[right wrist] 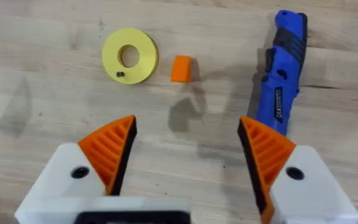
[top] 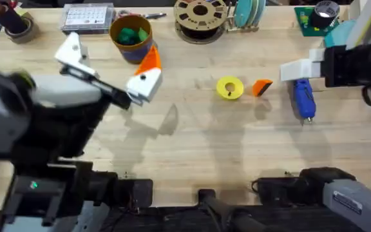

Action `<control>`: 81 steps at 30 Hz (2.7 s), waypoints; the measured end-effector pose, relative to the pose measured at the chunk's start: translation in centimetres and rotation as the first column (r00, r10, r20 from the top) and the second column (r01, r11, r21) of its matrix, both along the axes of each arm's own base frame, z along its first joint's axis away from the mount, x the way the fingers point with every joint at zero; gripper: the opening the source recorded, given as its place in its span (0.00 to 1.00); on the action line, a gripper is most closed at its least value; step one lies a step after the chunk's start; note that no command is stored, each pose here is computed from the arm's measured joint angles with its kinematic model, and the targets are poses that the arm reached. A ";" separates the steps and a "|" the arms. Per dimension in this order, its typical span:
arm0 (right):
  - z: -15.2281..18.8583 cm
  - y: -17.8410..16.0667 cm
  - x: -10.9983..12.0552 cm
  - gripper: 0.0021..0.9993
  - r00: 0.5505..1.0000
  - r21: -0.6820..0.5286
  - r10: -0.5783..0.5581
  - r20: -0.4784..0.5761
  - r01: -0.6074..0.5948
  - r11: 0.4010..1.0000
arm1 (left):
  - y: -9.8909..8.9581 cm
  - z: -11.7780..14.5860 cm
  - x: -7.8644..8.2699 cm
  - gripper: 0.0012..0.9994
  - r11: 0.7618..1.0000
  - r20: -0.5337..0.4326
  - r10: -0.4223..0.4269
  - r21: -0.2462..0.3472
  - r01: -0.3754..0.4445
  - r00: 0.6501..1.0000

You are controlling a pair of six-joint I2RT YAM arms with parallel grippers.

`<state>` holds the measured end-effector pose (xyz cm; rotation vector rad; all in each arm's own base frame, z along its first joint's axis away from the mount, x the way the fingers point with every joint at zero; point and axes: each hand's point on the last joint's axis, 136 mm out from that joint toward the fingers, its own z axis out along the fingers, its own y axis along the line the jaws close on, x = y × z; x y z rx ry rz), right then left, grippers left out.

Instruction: Pick up the gripper from the table and insert it into the empty holder that is missing its gripper. Then pick up a screw, insert it into the mounting hole, and use the screwdriver to tighten it. Finally, clean up the table by picking up the vegetable and placing it into the bucket.

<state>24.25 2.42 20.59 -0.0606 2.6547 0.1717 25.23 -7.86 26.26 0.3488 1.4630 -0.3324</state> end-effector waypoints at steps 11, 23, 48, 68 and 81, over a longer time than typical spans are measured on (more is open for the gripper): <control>0.0 0.0 0.0 1.00 1.000 0.000 0.000 0.000 0.000 1.000 | -3.4 -3.9 -4.0 0.99 0.965 -0.003 -0.247 -0.094 0.246 0.969; 0.0 0.0 0.0 1.00 1.000 0.000 0.000 0.000 0.000 1.000 | -6.6 -6.3 -8.0 0.99 0.853 -0.063 -0.513 -0.151 0.500 0.856; 0.0 0.0 0.0 1.00 1.000 0.000 0.000 0.000 0.000 1.000 | -8.3 -10.3 -11.0 0.99 0.750 -0.155 -0.657 -0.038 0.660 0.738; 0.0 0.0 0.0 1.00 1.000 0.000 0.000 0.000 0.000 1.000 | -8.3 -10.3 -11.0 0.99 0.750 -0.153 -0.657 -0.033 0.661 0.738; 0.1 0.0 0.1 1.00 1.000 0.000 0.001 0.006 -0.001 1.000 | -8.3 -10.3 -11.0 0.99 0.750 -0.153 -0.657 -0.033 0.661 0.738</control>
